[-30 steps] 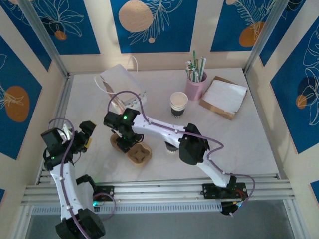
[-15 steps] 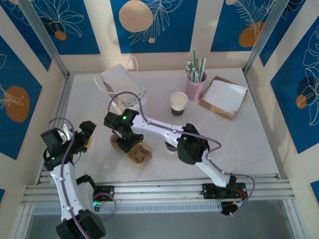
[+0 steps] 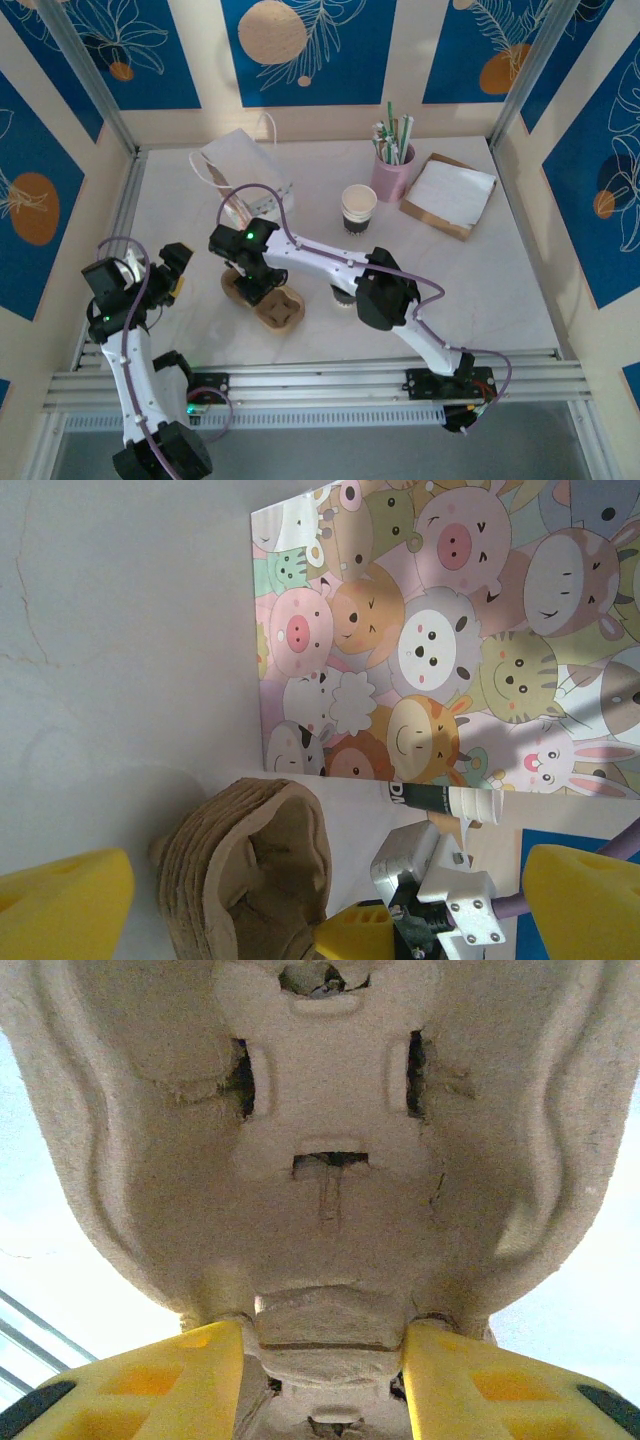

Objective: Pack the takeout coffee

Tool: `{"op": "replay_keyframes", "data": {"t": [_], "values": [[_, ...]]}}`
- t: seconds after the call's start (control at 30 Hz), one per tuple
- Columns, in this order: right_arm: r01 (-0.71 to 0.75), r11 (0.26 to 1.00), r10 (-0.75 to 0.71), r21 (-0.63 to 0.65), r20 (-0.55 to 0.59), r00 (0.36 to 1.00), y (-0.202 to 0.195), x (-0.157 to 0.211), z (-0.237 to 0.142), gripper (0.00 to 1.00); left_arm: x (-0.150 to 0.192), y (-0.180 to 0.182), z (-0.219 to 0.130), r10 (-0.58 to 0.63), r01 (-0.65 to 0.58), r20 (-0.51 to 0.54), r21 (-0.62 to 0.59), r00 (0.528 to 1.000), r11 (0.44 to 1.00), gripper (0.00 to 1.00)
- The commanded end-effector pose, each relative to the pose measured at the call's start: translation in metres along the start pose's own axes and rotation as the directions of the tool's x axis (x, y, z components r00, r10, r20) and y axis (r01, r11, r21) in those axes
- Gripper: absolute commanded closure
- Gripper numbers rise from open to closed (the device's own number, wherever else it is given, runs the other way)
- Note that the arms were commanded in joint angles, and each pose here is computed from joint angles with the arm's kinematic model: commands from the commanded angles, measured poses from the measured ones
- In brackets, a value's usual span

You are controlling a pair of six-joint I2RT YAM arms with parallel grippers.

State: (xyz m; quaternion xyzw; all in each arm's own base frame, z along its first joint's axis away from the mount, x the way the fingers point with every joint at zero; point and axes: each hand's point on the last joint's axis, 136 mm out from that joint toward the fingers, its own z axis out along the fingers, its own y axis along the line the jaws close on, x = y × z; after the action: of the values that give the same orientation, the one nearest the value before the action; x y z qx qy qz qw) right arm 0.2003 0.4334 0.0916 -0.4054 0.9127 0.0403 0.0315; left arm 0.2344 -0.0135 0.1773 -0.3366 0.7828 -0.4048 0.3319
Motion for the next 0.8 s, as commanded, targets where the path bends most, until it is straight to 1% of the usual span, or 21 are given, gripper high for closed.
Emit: {"op": "replay_keyframes", "data": {"t": [0.0,0.43,0.53,0.63,0.77], "values": [[0.000,1.000,0.000,-0.012,0.014,1.000,0.002,-0.003,-0.011,0.54,0.000,-0.006,-0.003,0.036,-0.036,0.002,0.022,0.999,0.999,0.00],[0.006,1.000,-0.005,-0.021,0.038,0.999,0.003,-0.004,-0.023,0.56,-0.001,-0.005,-0.003,0.035,-0.035,0.003,0.021,0.999,0.999,0.00],[0.004,1.000,-0.003,-0.025,0.032,0.999,0.004,-0.003,-0.020,0.53,-0.001,-0.006,-0.003,0.036,-0.036,0.002,0.022,0.999,0.999,0.00],[0.000,1.000,0.000,-0.023,0.023,1.000,0.002,-0.003,-0.014,0.46,-0.001,-0.006,-0.003,0.035,-0.035,0.002,0.024,0.999,0.999,0.00],[-0.004,1.000,0.004,-0.021,0.007,1.000,0.001,-0.002,-0.007,0.45,0.000,-0.006,-0.003,0.037,-0.037,0.001,0.024,0.999,0.999,0.00]]}}
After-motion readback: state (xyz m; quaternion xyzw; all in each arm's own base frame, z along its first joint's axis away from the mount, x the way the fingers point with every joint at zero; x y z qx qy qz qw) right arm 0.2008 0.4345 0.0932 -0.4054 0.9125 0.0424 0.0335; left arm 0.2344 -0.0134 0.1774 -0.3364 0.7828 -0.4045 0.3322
